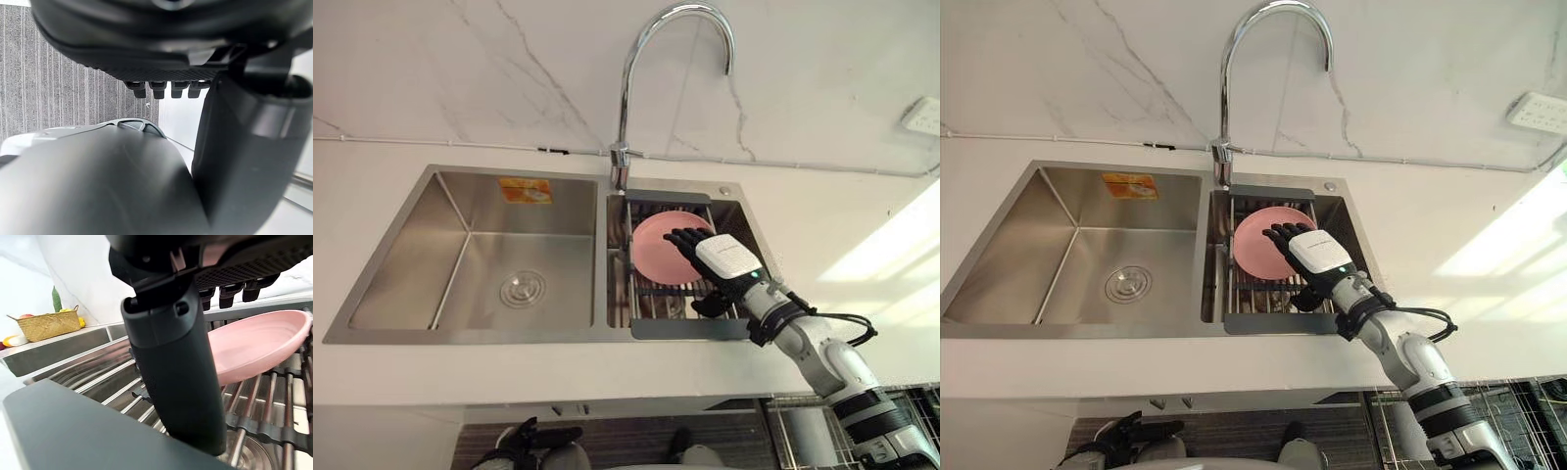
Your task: Walk over to the sink, pick up the cup, carry it to the dishwasher, place the cup inside the dishwasher, then close the dishwasher door
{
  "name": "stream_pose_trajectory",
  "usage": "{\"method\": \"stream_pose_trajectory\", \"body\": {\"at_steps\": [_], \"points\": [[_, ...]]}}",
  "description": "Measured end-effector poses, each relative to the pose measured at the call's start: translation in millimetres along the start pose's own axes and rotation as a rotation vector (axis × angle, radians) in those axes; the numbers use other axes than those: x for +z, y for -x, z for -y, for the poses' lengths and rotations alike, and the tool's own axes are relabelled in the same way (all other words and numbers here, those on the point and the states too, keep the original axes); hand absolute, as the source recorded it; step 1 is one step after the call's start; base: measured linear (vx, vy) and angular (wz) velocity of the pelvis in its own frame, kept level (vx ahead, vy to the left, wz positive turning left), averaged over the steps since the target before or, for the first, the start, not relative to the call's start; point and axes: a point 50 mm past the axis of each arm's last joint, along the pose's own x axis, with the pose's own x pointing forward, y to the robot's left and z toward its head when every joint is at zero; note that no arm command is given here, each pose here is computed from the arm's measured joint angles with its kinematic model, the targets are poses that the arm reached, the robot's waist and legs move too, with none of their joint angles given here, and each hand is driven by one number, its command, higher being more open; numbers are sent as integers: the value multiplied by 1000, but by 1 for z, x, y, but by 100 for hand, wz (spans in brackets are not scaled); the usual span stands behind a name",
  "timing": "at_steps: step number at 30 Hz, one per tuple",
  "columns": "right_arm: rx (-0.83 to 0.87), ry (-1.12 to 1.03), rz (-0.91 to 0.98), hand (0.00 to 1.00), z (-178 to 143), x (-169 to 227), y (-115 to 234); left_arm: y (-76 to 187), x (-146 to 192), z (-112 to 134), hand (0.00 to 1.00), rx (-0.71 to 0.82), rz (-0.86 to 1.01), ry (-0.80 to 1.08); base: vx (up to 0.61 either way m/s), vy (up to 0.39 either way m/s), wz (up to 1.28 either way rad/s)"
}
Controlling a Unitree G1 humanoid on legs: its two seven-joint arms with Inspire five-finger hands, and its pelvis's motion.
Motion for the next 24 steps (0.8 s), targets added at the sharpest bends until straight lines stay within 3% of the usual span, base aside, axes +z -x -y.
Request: {"method": "stream_pose_trajectory", "body": {"at_steps": [1, 24], "points": [[-9, 2, 3, 0, 0, 1, 0, 0, 1, 0, 100, -2, 2, -12, -3, -6, 3], [-45, 81, -12, 0, -22, -4, 0, 0, 7, 4, 100, -9, 31, -63, -18, -10, 4]]}}
